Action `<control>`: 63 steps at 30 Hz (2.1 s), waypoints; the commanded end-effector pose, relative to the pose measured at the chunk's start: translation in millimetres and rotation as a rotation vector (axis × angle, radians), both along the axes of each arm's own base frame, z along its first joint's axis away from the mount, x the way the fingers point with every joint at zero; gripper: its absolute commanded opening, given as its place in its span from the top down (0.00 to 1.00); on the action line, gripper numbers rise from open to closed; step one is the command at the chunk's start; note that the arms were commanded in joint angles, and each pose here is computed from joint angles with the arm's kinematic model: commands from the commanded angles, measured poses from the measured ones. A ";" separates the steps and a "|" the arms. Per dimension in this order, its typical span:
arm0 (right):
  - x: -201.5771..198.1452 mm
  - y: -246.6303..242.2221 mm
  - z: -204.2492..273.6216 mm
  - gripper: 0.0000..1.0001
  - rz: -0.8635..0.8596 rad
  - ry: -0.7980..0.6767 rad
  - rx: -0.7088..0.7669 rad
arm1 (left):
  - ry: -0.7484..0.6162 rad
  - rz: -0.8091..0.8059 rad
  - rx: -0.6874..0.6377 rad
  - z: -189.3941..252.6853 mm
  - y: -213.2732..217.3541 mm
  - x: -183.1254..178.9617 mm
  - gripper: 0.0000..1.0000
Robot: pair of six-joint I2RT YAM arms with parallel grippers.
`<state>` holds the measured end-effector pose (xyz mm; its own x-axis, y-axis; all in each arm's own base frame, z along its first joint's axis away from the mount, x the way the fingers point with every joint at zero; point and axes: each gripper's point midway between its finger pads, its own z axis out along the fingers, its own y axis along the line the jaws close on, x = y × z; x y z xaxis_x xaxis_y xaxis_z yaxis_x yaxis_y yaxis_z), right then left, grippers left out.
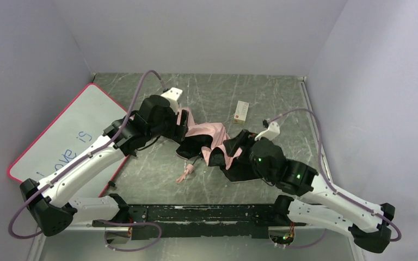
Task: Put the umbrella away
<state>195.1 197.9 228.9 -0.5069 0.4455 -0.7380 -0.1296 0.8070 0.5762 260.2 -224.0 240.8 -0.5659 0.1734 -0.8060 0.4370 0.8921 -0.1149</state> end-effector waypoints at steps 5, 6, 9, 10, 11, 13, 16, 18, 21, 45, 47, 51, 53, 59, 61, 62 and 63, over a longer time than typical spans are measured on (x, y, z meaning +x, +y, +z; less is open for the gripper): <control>48.9 -36.0 51.4 0.23 -0.126 -0.058 -0.439 | -0.099 0.011 0.009 39.0 -8.7 34.0 0.25; 60.0 -39.5 56.5 0.24 -0.138 -0.059 -0.464 | -0.103 0.026 0.016 43.5 -6.1 40.8 0.27; 96.3 -55.2 50.5 0.27 -0.157 -0.014 -0.524 | -0.068 0.065 0.033 36.6 0.2 72.1 0.32; 107.0 -62.3 43.8 0.28 -0.160 0.019 -0.527 | -0.061 0.081 0.031 34.1 4.6 84.2 0.33; 116.5 -72.0 35.6 0.28 -0.172 0.060 -0.526 | -0.052 0.098 0.028 30.9 9.9 97.3 0.33; 129.5 -89.9 15.4 0.29 -0.181 0.146 -0.499 | -0.020 0.132 0.032 21.9 22.8 123.1 0.35; 140.4 -125.3 -20.3 0.31 -0.257 0.269 -0.444 | 0.010 0.224 0.071 6.2 50.5 163.4 0.38; 139.6 -138.9 -45.6 0.31 -0.285 0.339 -0.413 | 0.040 0.280 0.097 -10.7 67.1 184.8 0.40; 130.8 -152.9 -78.9 0.37 -0.334 0.431 -0.392 | 0.053 0.321 0.121 -31.8 76.6 210.3 0.46; 53.7 -152.6 -172.3 0.59 -0.355 0.666 -0.300 | 0.268 0.301 0.488 -176.8 82.5 198.6 0.60; 48.0 -149.4 -176.7 0.59 -0.340 0.682 -0.289 | 0.275 0.259 0.513 -184.1 68.4 190.2 0.60; 39.6 -145.2 -185.3 0.59 -0.325 0.705 -0.271 | 0.310 0.230 0.567 -200.9 58.5 176.1 0.60; 36.3 -142.3 -189.0 0.59 -0.317 0.717 -0.260 | 0.335 0.213 0.583 -209.8 57.5 167.9 0.60; 31.2 -124.4 -199.9 0.59 -0.263 0.741 -0.219 | 0.386 0.145 0.617 -229.3 45.5 136.1 0.62; 30.2 -116.6 -203.8 0.59 -0.243 0.749 -0.206 | 0.398 0.121 0.629 -235.1 39.6 124.0 0.62; 29.7 -112.9 -206.0 0.59 -0.234 0.752 -0.199 | 0.409 0.107 0.623 -238.7 35.6 117.9 0.63; 30.1 -109.5 -208.0 0.59 -0.230 0.751 -0.194 | 0.417 0.085 0.612 -241.8 28.9 111.3 0.64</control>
